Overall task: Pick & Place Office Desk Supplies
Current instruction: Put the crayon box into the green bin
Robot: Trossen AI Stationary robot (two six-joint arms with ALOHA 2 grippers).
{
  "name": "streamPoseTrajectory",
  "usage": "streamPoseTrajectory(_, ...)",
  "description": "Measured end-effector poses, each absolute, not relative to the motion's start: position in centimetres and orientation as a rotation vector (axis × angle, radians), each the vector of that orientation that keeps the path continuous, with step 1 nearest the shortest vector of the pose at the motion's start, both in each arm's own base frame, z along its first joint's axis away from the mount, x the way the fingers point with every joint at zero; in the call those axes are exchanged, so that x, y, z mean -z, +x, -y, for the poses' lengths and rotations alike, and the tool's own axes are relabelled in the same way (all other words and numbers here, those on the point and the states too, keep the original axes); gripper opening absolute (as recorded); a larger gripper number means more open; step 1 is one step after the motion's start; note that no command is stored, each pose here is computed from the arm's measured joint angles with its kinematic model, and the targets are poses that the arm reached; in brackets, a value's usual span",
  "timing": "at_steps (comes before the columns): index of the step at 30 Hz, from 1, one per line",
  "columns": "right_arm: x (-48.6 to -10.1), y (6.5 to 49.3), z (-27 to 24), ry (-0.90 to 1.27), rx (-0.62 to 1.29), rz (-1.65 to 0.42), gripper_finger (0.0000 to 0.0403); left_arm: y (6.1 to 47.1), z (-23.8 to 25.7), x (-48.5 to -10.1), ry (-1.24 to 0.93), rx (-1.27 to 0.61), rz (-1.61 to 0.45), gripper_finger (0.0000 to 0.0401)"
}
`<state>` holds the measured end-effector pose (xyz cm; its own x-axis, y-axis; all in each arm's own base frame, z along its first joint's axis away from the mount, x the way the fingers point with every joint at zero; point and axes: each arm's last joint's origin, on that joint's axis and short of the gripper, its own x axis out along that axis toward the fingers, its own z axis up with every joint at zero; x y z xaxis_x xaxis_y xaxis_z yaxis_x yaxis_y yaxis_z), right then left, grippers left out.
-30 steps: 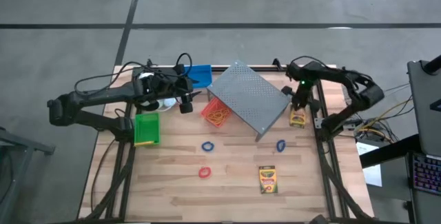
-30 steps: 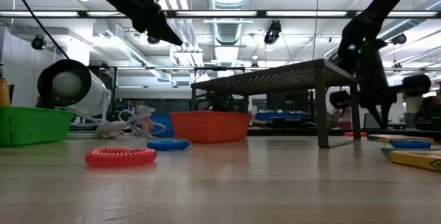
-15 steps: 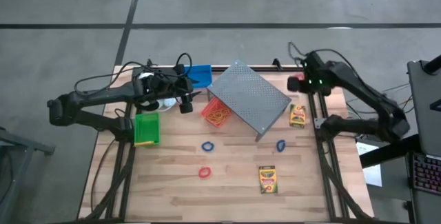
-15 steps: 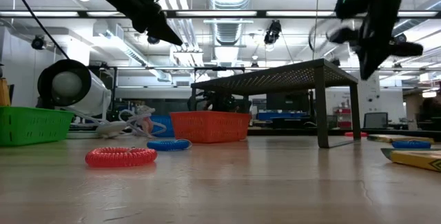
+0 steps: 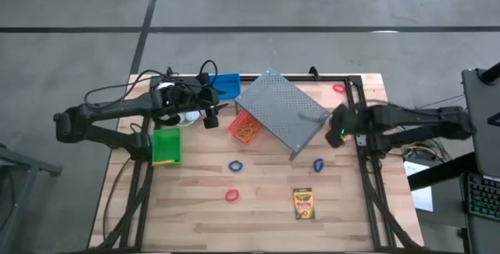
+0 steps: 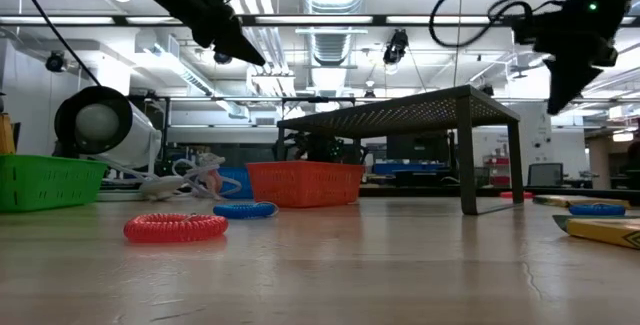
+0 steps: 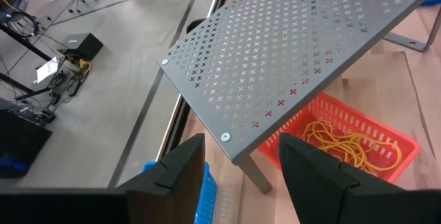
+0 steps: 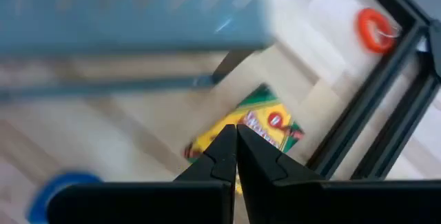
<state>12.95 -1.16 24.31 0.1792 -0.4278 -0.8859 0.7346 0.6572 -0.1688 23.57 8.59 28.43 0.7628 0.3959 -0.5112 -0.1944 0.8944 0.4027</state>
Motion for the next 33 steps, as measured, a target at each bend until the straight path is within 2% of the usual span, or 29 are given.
streamPoseTrajectory(8, -21.5, 14.8, -0.5, 0.172, 0.907, -1.367, 0.0008, 23.6, -8.6, -28.4, 0.337, -0.328, -0.626, 0.0189)
streamPoseTrajectory(13, -20.1, 16.0, -0.5, 0.048, 0.972, -1.43, 0.0008, 23.6, -8.6, -28.4, 0.336, -0.329, -0.626, 0.0189)
streamPoseTrajectory(20, -19.1, 16.1, -0.9, -0.028, 0.923, -1.498, 0.0008, 23.6, -8.6, -28.4, 0.335, -0.328, -0.629, 0.0189)
streamPoseTrajectory(25, -18.6, 15.3, -1.3, -0.057, 0.891, -1.502, 0.0008, 23.5, -8.6, -28.4, 0.332, -0.328, -0.632, 0.0189)
streamPoseTrajectory(33, -16.4, 15.1, -1.6, 0.033, 0.892, -1.523, 0.0008, 23.5, -8.6, -28.4, 0.332, -0.328, -0.632, 0.0189)
